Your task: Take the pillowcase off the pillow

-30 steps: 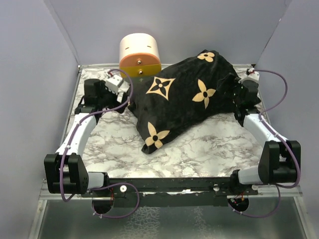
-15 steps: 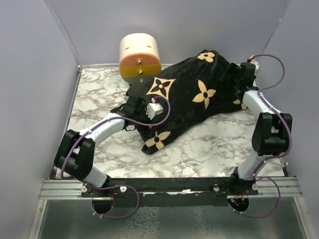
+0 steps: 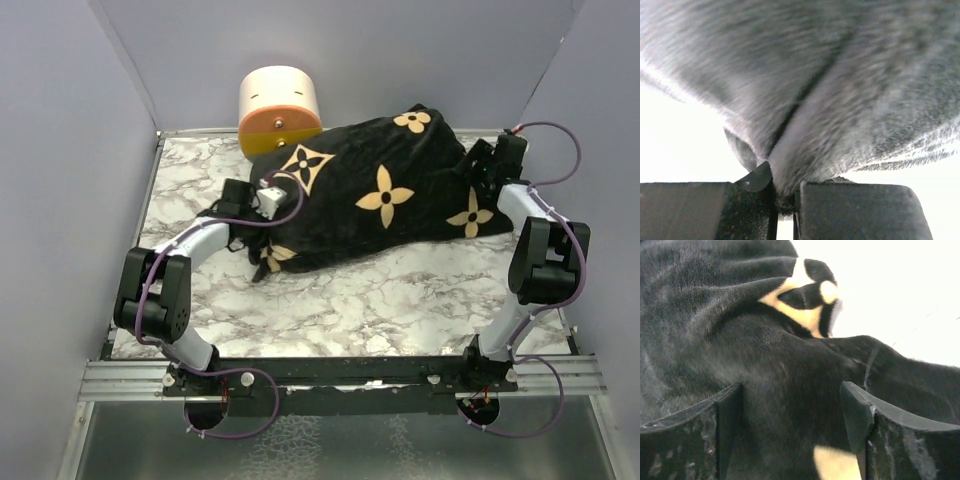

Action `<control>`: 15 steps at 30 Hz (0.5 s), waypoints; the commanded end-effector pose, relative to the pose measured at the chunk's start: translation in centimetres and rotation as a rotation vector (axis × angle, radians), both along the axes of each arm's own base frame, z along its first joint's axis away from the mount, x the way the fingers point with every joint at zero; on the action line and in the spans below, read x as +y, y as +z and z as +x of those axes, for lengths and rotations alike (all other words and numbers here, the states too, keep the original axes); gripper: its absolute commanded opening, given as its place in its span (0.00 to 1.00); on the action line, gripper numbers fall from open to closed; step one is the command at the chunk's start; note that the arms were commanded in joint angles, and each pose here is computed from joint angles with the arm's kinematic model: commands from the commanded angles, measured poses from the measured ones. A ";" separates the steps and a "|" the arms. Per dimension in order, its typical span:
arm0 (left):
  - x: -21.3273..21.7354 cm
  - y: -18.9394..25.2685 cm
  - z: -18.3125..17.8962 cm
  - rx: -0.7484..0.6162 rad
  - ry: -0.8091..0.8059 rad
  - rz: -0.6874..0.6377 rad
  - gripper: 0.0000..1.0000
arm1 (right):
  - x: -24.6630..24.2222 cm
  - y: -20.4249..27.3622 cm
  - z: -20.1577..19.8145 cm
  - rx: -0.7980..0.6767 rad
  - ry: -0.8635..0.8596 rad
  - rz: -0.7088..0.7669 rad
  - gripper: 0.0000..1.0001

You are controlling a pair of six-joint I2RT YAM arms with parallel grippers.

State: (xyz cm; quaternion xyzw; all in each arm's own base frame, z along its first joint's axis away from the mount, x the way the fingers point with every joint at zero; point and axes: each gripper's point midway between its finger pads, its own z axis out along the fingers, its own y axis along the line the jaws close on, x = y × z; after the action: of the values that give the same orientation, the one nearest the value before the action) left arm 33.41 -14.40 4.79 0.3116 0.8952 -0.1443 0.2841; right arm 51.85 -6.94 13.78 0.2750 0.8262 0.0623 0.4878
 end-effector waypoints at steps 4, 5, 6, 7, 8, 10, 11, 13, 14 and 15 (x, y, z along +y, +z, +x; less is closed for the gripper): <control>11.0 2.8 -0.4 -0.077 0.197 0.139 0.00 | 10.3 -3.9 -4.8 0.073 0.270 0.144 0.70; 11.6 3.2 -0.8 -0.093 0.197 0.158 0.00 | 11.7 -4.1 -5.7 0.075 0.298 0.145 0.70; 12.1 3.7 -1.2 -0.107 0.199 0.173 0.00 | 13.1 -4.3 -6.6 0.077 0.325 0.141 0.70; 12.6 4.1 -1.6 -0.122 0.202 0.183 0.00 | 14.4 -4.4 -7.6 0.082 0.348 0.135 0.70; 13.0 4.5 -2.1 -0.130 0.207 0.191 0.00 | 15.7 -4.1 -8.6 0.078 0.374 0.130 0.70; 13.5 5.4 -2.7 -0.158 0.220 0.202 0.00 | 17.5 -4.2 -10.6 0.088 0.416 0.126 0.71; 13.8 5.9 -2.9 -0.173 0.233 0.207 0.00 | 18.0 -4.1 -11.4 0.088 0.426 0.126 0.73; 14.1 6.7 -3.2 -0.197 0.251 0.209 0.00 | 17.7 -3.7 -12.8 0.088 0.421 0.118 0.78; 14.1 7.0 -3.4 -0.205 0.257 0.207 0.00 | 17.3 -3.1 -13.4 0.085 0.409 0.100 0.80; 14.1 7.2 -3.5 -0.212 0.265 0.204 0.00 | 16.7 -2.4 -13.7 0.079 0.393 0.077 0.83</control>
State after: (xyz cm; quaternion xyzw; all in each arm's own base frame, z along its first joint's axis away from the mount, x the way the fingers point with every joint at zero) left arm 30.33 -0.59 10.28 0.2301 0.9127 0.0036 0.3377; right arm 40.84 10.08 10.69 0.1341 0.8718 0.1924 0.4301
